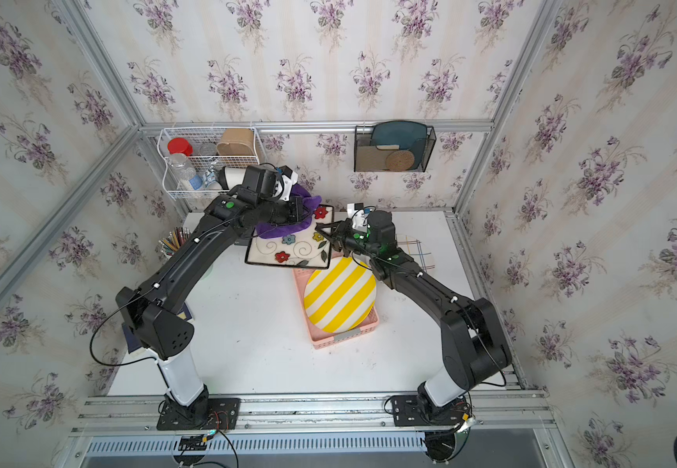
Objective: Wipe the wet plate dry
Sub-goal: Wipe the plate with towel.
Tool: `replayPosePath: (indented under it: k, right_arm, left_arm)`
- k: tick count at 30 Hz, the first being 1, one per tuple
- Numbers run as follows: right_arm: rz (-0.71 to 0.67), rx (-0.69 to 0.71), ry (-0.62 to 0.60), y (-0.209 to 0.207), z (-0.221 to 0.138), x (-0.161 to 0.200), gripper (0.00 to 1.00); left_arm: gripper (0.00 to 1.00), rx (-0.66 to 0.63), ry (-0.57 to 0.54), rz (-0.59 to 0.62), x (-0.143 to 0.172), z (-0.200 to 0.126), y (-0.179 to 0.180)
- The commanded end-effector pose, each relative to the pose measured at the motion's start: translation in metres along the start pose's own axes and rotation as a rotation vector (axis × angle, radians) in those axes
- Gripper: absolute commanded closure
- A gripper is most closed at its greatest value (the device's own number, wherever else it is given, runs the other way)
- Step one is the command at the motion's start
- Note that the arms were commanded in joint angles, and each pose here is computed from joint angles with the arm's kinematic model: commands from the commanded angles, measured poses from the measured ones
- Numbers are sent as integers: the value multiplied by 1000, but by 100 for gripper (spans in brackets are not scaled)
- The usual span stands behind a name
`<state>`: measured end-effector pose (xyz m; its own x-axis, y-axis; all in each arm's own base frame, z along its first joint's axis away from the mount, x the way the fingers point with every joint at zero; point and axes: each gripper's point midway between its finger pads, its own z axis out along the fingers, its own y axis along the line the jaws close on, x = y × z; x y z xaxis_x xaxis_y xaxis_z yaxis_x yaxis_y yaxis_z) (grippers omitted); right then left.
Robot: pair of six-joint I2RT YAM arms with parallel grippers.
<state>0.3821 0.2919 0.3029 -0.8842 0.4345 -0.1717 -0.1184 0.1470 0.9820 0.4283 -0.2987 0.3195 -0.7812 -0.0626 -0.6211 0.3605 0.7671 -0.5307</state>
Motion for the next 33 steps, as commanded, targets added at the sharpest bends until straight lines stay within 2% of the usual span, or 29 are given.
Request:
replayPosePath:
  k: [1,3,5,8,12,15,17,20,22,25,29,31,33]
  right_arm:
    - [-298,-349,-118,109,-39,-14,100]
    - [-323,-300,-98,103,-34,-8,100]
    - [-371,-293,-40,109,-21,10,100]
    - [-393,-314,-1,120,-13,20,100]
    - [-393,-306,-137,124,-41,-14,100]
    - [-404,-293,-173,123,-56,-26,100]
    - [-421,-278,-151,122,-53,-20,100]
    - [-443,-294,-75,129,-31,4,100]
    - [-431,-315,-59,133,-23,5,100]
    - [-431,-334,-146,140,-32,-23,100]
    - [-408,-300,-319,137,-73,-77,100]
    - [-414,-300,-336,139,-79,-80,100]
    - [-407,-312,-299,141,-67,-70,100]
  left_arm:
    - [100,20,92,-49,21,8,-2]
    - [100,152,109,-31,23,13,-31]
    - [100,193,112,-7,22,18,-48]
    - [100,143,110,10,16,22,-46]
    - [100,-32,70,18,6,8,-10]
    - [100,-110,34,-31,0,-11,25]
    - [100,-65,33,-64,3,-15,26]
    - [100,161,97,-56,20,-5,-19]
    - [100,228,149,-16,39,2,-48]
    - [100,220,178,41,60,5,-60]
    - [100,97,154,20,66,-5,-26]
    - [100,125,169,50,69,-10,-31]
    - [100,219,206,72,75,-8,-50]
